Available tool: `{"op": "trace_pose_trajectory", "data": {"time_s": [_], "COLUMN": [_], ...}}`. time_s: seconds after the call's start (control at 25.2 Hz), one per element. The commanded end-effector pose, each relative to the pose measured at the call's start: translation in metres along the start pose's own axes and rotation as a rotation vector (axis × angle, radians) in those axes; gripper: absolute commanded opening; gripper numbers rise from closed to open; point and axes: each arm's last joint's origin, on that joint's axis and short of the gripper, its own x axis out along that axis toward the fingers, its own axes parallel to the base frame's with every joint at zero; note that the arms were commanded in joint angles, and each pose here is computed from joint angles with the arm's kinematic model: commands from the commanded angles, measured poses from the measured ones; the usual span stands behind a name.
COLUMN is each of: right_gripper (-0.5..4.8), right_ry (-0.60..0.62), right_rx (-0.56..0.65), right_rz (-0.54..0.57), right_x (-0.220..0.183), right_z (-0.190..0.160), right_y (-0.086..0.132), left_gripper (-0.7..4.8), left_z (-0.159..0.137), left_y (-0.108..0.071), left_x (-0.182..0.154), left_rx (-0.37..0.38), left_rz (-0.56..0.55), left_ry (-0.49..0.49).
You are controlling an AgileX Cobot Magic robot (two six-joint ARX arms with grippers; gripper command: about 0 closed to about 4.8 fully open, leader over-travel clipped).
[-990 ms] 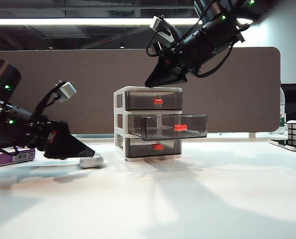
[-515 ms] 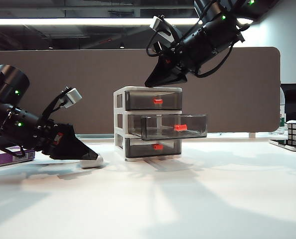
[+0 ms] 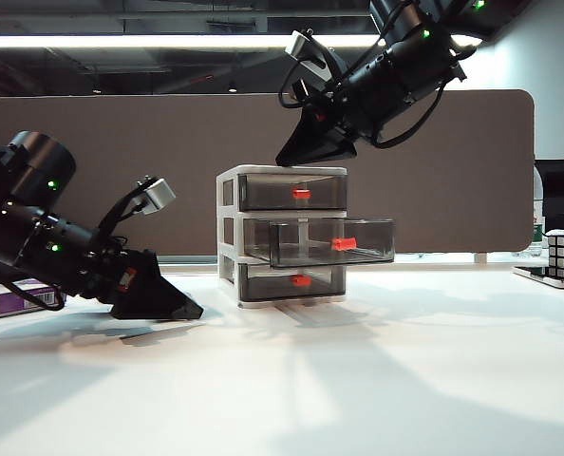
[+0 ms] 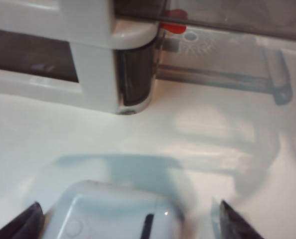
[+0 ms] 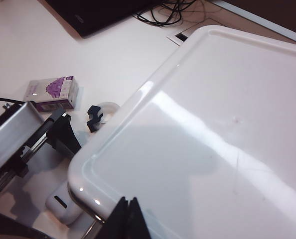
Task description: Open the second layer of the drawer on the table, pick up the earphone case on the table and put it in, and finally close the drawer.
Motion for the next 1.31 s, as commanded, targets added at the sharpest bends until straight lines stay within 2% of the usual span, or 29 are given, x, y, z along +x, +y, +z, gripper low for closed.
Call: {"op": "trace_pose_trajectory", "data": {"time_s": [0.04,0.2,0.24,0.28,0.4,0.48,0.83,1.03,1.15,1.31], "right_gripper": [-0.04,-0.04,-0.03,-0.04,-0.04,-0.04,-0.03,-0.04,-0.04,-0.04], "right_ry": [0.019,0.019,0.019,0.019,0.019,0.019,0.021,0.019,0.019,0.02], "right_rx": [0.01,0.01,0.01,0.01,0.01,0.011,0.012,0.011,0.011,0.011], "right_rz": [0.004,0.004,0.004,0.004,0.004,0.004,0.001,0.001,0.001,0.001], "right_x": [-0.001,-0.001,-0.001,-0.001,-0.001,-0.001,-0.001,-0.001,-0.001,-0.001], "right_z": [-0.002,-0.002,-0.002,-0.002,-0.002,-0.002,-0.002,-0.002,-0.002,-0.002], "right_y": [0.001,0.001,0.001,0.001,0.001,0.001,0.001,0.001,0.001,0.001], "left_gripper": [4.46,3.97,3.38,3.03,2.18,1.92,1.86,1.93,1.93,1.93], "left_z": [-0.002,-0.003,-0.003,-0.004,-0.004,-0.004,0.012,0.046,0.064,0.091], "left_y": [-0.002,-0.001,-0.001,-0.001,-0.001,-0.001,-0.005,-0.014,-0.022,-0.041], "left_x": [0.003,0.003,0.002,0.003,0.003,0.002,-0.009,-0.035,-0.046,-0.053], "left_rx": [0.0,-0.005,-0.008,-0.009,-0.009,-0.01,-0.006,-0.013,0.01,0.056], "left_rz": [0.017,0.035,0.052,0.062,0.061,0.062,0.061,0.078,0.057,0.03], "left_ry": [0.037,0.054,0.069,0.078,0.077,0.077,0.071,0.033,-0.018,-0.079]}}
